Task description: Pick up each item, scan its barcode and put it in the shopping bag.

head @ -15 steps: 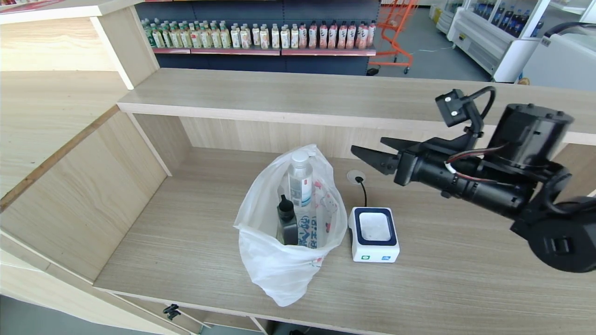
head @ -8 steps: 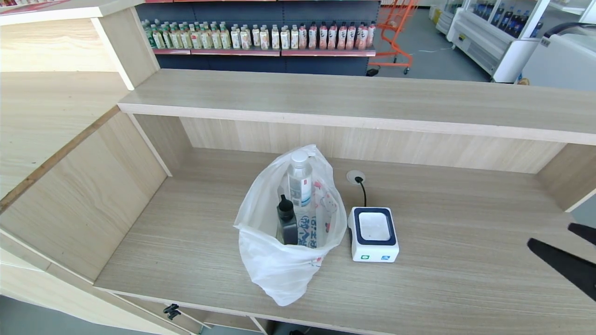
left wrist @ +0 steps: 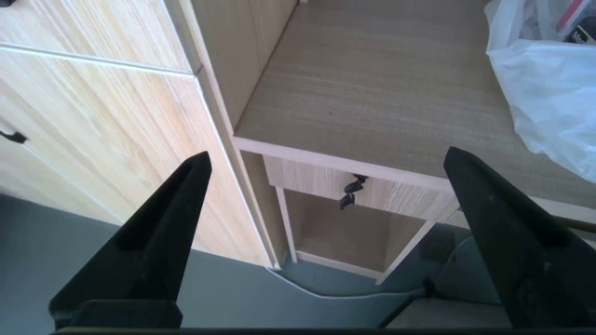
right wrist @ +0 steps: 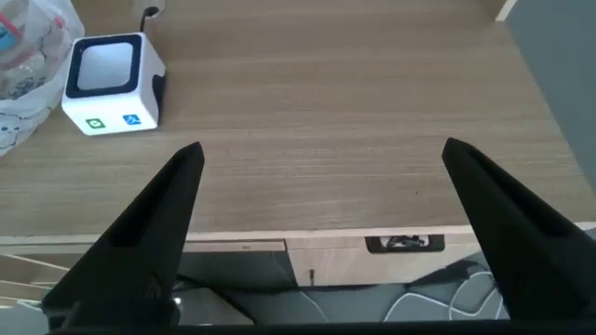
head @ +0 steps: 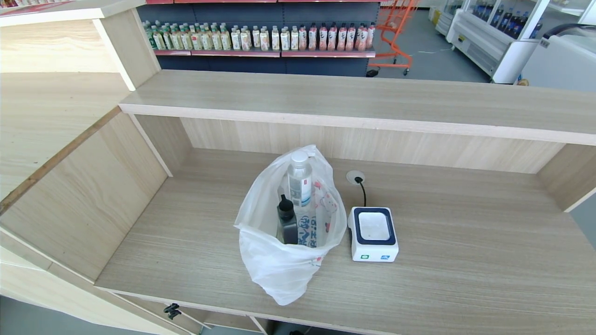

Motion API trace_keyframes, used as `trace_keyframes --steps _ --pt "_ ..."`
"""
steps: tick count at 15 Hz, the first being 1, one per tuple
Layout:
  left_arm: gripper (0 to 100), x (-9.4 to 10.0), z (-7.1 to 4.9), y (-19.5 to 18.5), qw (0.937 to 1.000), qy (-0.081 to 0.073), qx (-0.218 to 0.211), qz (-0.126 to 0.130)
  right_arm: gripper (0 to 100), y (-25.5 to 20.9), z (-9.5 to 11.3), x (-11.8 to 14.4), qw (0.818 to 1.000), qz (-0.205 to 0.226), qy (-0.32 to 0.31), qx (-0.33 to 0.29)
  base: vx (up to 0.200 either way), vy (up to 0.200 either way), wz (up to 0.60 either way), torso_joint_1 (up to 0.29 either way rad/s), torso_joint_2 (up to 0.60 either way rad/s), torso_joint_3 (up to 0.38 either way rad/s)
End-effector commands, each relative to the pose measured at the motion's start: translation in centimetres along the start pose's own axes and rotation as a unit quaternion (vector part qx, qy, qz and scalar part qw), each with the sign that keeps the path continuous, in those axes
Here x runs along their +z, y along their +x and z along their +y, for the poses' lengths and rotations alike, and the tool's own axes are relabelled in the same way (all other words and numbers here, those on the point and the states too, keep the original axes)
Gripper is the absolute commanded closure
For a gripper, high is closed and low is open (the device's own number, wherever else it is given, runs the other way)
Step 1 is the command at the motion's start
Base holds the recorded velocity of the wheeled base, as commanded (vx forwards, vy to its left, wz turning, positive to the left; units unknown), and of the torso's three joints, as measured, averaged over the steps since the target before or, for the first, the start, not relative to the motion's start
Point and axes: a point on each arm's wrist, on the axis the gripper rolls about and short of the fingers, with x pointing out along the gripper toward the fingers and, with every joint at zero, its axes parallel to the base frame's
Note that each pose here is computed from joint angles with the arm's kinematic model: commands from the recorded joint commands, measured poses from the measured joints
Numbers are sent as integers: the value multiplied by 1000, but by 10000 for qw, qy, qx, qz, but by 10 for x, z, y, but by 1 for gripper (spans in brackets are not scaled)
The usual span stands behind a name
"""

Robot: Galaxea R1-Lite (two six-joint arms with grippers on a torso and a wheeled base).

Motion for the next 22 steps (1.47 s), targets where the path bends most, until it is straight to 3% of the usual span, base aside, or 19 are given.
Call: trace_keyframes --steps 1,3,5,9,10,19,22 --pt "0 0 0 0 10000 3 2 8 0 -2 0 -3 9999 -124 -17 22 0 0 0 0 0 0" --pt "0 0 0 0 10000 3 2 8 0 -2 1 -3 9997 -107 -37 206 0 0 0 0 0 0" --pt "0 0 0 0 10000 2 2 0 0 -3 4 -8 9946 153 -121 1015 0 0 0 0 0 0" --pt "0 0 0 0 10000 3 2 8 0 -3 4 -9 9952 206 -42 952 0 0 0 0 0 0" --pt "0 0 0 0 10000 3 2 8 100 -3 4 -9 9954 205 -58 930 0 0 0 0 0 0" --pt "0 0 0 0 10000 -20 2 8 100 -3 4 -9 9954 205 -58 930 0 0 0 0 0 0" --pt "0 0 0 0 9999 101 2 0 100 -3 4 -9 9954 205 -58 930 0 -67 0 1 -1 2"
